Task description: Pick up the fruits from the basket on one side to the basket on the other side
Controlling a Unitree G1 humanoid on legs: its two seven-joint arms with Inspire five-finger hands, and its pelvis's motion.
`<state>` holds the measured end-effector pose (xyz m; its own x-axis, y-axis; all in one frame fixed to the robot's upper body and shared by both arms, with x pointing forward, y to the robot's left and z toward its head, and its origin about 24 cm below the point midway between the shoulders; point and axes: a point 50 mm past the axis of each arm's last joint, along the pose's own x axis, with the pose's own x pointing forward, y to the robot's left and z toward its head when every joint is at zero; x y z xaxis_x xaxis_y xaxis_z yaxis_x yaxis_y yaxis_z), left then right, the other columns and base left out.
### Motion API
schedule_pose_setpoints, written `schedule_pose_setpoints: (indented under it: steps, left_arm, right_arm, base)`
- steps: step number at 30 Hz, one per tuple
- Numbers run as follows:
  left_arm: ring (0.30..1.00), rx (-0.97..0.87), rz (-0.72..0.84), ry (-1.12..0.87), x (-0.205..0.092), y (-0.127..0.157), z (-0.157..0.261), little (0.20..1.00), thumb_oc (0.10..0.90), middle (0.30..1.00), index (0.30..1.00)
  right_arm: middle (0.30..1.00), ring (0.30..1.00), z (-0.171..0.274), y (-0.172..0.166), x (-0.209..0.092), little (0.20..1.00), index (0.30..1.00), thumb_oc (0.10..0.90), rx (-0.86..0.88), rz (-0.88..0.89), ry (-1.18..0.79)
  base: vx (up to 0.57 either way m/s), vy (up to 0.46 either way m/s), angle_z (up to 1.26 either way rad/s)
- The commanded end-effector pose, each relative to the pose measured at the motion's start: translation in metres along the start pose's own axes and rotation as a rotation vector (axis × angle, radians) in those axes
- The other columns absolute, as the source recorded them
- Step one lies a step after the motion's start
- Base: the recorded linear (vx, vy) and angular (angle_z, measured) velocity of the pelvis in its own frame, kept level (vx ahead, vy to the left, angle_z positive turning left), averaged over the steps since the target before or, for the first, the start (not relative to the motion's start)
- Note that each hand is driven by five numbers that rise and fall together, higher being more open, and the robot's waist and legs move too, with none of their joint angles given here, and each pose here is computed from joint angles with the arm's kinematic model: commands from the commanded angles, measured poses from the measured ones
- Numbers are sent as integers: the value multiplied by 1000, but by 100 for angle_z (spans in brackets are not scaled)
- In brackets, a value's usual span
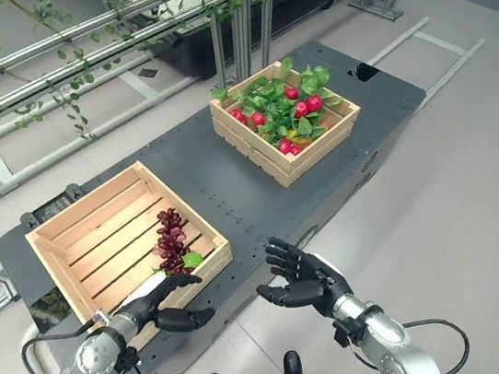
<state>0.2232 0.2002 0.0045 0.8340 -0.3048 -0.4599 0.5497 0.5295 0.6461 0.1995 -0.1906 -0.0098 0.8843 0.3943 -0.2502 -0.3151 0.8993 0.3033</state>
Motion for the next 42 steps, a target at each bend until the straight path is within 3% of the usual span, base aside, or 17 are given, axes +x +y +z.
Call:
schedule_pose_setpoints:
  steps: [1,4,5,12,22,42]
  left_arm:
    - [900,64,110,-239,5,31,41,900,800,900,900]
    - [900,47,187,-282,6,37,48,900,800,900,900]
    - [900,46,303,-336,2,47,52,900,800,900,900]
    - [900,32,672,-459,-30,83,53,900,800,900,900]
    - [900,65,1047,-400,-48,116,41,900,800,900,900]
    - [900,140,1267,-278,-7,167,47,900,800,900,900]
  right_arm:
    - [900,900,43,13,9,900,900,800,-3,32,-257]
    - [900,900,42,10,12,900,900,800,3,6,-271]
    - [900,900,42,9,14,900,900,800,8,-7,-273]
    - [900,900,24,6,2,900,900,800,26,-41,-211]
    - [900,900,-14,-3,-18,900,900,800,-15,-61,13]
    - [900,900,-7,-4,-1,900,900,800,-197,50,87]
  base:
    - [17,0,74]
    - [28,68,68]
    - [52,113,40]
    - [63,120,14]
    - [46,66,-2]
    - [-64,-5,-10]
